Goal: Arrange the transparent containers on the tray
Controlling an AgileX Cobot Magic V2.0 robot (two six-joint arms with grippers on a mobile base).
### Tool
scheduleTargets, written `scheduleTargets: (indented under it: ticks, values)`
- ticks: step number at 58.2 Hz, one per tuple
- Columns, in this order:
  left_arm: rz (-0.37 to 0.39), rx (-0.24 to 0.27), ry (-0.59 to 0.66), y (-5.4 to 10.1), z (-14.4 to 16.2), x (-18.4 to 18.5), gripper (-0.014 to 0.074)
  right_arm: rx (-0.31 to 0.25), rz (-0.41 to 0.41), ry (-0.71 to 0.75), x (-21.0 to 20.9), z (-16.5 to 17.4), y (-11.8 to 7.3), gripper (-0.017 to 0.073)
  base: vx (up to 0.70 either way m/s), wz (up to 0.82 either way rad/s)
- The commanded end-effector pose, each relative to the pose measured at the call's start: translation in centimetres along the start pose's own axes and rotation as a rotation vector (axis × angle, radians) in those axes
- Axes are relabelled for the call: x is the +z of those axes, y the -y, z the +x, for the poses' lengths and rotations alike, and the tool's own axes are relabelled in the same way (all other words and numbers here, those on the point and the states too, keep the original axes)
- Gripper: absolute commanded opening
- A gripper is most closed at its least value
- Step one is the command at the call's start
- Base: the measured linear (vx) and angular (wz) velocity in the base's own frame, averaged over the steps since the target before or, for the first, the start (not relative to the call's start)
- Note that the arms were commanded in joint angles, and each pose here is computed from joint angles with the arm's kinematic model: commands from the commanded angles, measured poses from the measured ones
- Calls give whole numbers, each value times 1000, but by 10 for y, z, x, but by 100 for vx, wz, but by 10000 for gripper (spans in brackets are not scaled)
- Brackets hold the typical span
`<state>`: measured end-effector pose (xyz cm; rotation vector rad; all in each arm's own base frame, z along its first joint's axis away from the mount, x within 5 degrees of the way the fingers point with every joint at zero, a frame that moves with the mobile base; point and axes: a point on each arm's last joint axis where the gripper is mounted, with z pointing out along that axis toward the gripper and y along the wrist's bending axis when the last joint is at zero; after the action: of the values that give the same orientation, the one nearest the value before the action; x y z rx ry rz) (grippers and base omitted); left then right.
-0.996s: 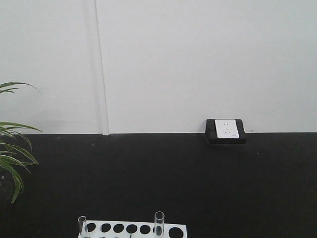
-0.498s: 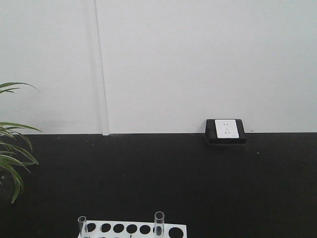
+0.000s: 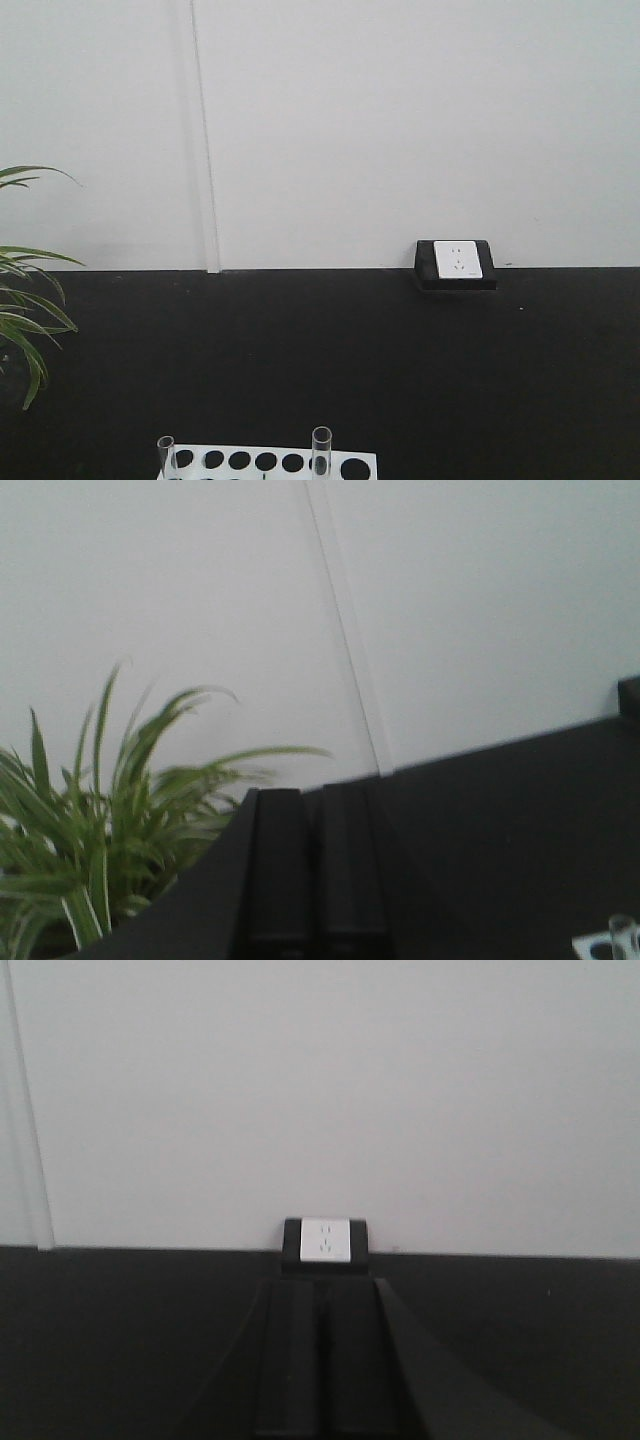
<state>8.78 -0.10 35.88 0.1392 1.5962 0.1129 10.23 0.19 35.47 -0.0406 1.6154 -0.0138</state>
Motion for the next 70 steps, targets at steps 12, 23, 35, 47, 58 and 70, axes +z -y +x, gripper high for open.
scheduleTargets:
  ticks: [12, 23, 35, 47, 58, 70]
  values:
    - [38, 13, -168, 6, 11, 52, 19, -22, 9, -111, 23, 3, 1, 49, 0, 0]
    - [57, 4, -139, 10, 13, 72, 107, -22, 7, -153, 32, 8, 1, 162, 0, 0]
    - [67, -27, -203, 13, 23, 86, 328, 7, 0, -189, 40, 13, 0, 300, 0, 0]
    - [77, -34, -254, 16, 33, 101, 479, 92, -15, -224, 48, 17, -3, 342, 0, 0]
    - [88, -49, -293, 20, 46, 120, 485, 105, -22, -186, 52, 18, -4, 345, 0, 0]
    - [136, -196, -125, 33, 65, 126, 485, 132, -11, 10, 55, 21, -2, 346, 0, 0]
